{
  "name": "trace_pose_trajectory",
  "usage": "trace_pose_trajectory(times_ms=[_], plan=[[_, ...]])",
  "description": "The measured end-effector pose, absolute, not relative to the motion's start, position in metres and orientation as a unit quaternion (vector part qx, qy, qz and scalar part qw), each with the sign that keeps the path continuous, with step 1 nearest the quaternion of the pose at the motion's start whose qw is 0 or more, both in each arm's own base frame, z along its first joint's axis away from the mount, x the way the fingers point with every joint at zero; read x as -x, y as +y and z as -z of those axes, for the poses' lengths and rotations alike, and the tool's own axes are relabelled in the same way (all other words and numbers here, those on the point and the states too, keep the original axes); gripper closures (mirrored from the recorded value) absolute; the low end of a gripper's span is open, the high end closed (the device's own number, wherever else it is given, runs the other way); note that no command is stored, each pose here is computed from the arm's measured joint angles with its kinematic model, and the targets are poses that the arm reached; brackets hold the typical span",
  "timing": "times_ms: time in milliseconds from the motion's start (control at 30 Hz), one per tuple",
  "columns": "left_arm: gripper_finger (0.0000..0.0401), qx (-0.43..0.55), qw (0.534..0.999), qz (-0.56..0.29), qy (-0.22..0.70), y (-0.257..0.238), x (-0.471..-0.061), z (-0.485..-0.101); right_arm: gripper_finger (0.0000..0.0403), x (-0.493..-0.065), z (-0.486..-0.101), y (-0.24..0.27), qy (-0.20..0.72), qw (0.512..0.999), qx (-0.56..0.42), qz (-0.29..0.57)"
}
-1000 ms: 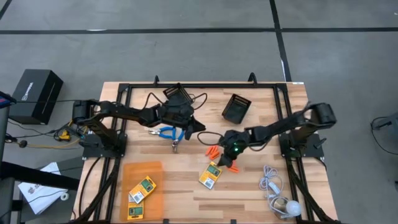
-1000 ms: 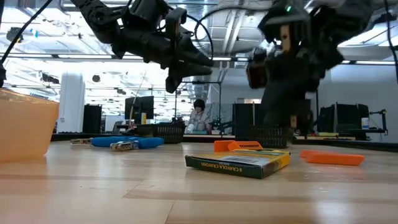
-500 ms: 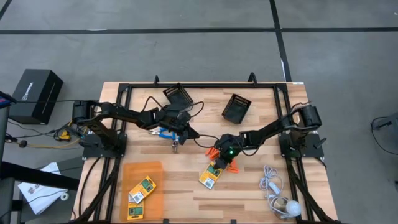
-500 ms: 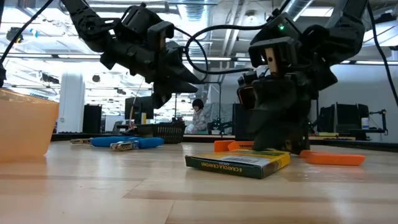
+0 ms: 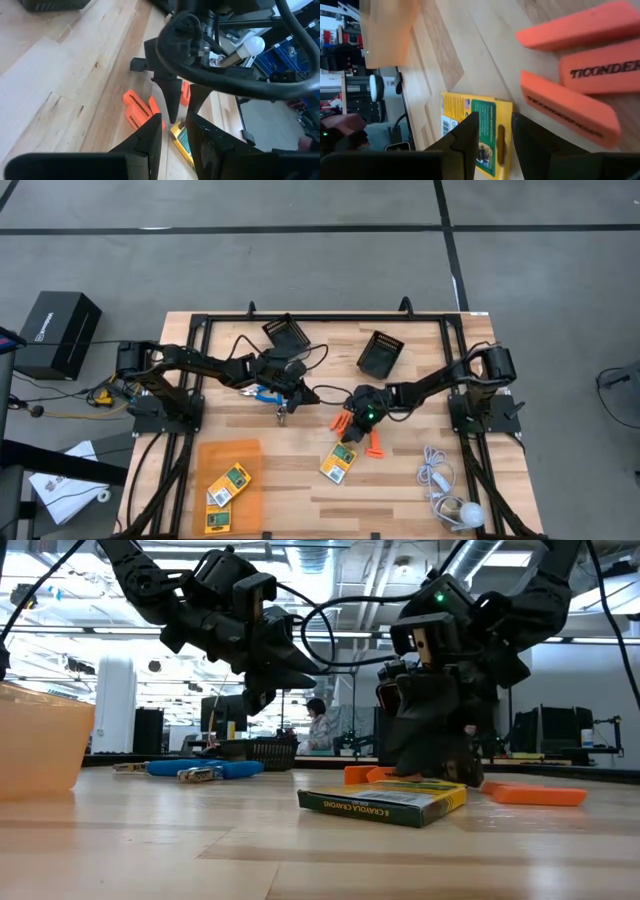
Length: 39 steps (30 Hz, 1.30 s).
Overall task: Pick & Place School Supplies
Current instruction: Put the crayon box into the orange transparent bin
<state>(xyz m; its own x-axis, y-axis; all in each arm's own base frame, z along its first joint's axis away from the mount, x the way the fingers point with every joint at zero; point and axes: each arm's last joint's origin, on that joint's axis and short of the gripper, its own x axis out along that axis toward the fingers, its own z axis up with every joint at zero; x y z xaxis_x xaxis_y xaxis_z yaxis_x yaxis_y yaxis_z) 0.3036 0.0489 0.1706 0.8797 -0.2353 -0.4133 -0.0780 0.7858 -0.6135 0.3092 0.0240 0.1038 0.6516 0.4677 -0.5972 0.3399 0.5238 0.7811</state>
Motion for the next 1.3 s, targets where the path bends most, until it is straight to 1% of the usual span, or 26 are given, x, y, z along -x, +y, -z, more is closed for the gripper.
trace_pose_trajectory(times_ms=[333, 800, 1100, 1300], plan=[[0.0316, 0.324, 0.914, 0.043, 0.241, 0.049, -0.304, -0.171, 0.0295, -0.305, -0.101, 0.023, 0.441, 0.762, -0.470, -0.054], [0.0316, 0.320, 0.915, 0.042, 0.241, 0.049, -0.304, -0.171, 0.0295, -0.307, -0.102, 0.026, 0.434, 0.764, -0.474, -0.052], [0.0316, 0.317, 0.916, 0.046, 0.242, 0.049, -0.304, -0.170, 0.0295, -0.322, -0.100, 0.028, 0.429, 0.765, -0.478, -0.047], [0.0316, 0.311, 0.917, 0.053, 0.244, 0.048, -0.303, -0.170, 0.0295, -0.338, -0.098, 0.039, 0.435, 0.760, -0.478, -0.069]])
